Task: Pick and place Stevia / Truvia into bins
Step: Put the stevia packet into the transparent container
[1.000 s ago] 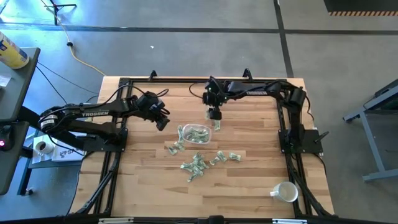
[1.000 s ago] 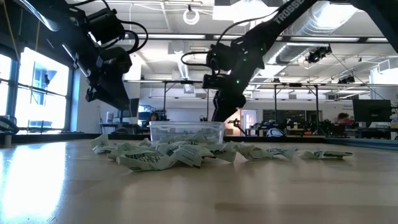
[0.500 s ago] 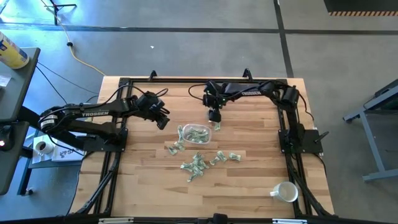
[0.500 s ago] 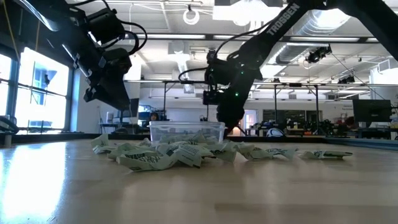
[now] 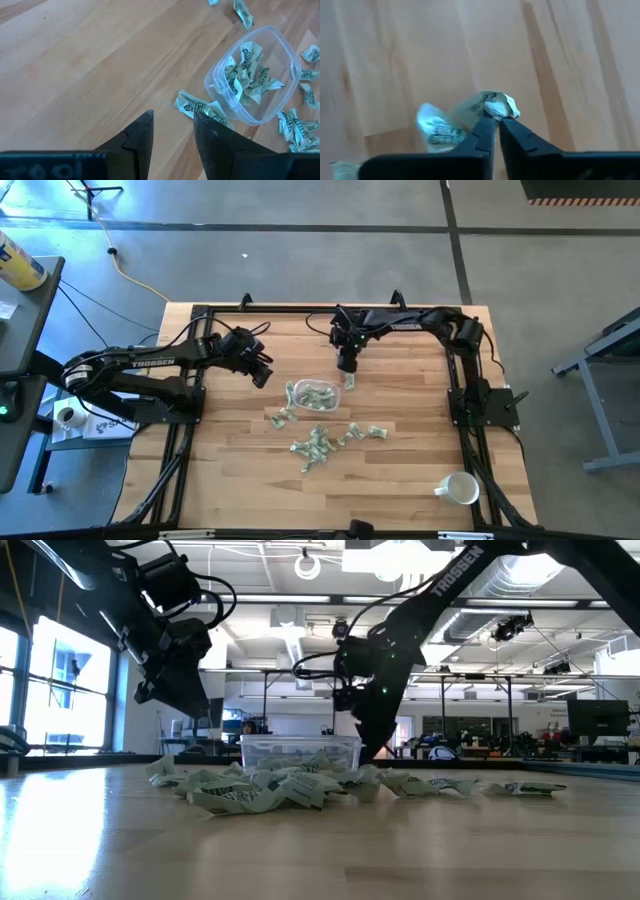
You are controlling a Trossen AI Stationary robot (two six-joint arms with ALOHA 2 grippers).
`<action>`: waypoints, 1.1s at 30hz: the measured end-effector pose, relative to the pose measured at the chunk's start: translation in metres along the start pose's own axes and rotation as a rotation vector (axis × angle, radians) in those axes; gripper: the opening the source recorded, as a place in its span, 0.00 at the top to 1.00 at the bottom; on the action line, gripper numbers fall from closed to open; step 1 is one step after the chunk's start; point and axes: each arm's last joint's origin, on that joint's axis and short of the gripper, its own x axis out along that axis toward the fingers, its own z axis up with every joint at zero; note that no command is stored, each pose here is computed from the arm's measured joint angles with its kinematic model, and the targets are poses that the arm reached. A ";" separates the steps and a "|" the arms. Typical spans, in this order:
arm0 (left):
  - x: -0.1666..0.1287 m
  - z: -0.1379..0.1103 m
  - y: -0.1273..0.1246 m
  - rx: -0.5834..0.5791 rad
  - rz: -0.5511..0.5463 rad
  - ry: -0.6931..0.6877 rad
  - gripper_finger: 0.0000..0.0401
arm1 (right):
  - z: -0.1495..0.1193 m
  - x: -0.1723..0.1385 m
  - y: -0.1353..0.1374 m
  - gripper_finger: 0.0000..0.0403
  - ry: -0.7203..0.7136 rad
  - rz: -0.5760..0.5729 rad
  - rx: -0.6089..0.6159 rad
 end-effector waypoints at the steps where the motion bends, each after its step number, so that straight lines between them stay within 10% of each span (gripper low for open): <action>1: 0.000 0.000 0.000 0.000 0.000 0.000 0.56 | 0.003 -0.007 0.000 0.98 -0.007 -0.001 0.015; 9: 0.000 0.000 0.000 0.027 0.017 -0.008 0.56 | 0.044 -0.077 0.032 0.99 -0.144 0.197 -0.006; 20: 0.000 0.001 0.000 0.052 0.020 -0.013 0.56 | 0.030 -0.053 0.104 0.98 -0.017 0.394 -0.163; 33: 0.000 0.000 -0.001 0.103 -0.041 0.014 0.56 | 0.024 -0.043 0.121 0.60 0.024 0.057 -0.130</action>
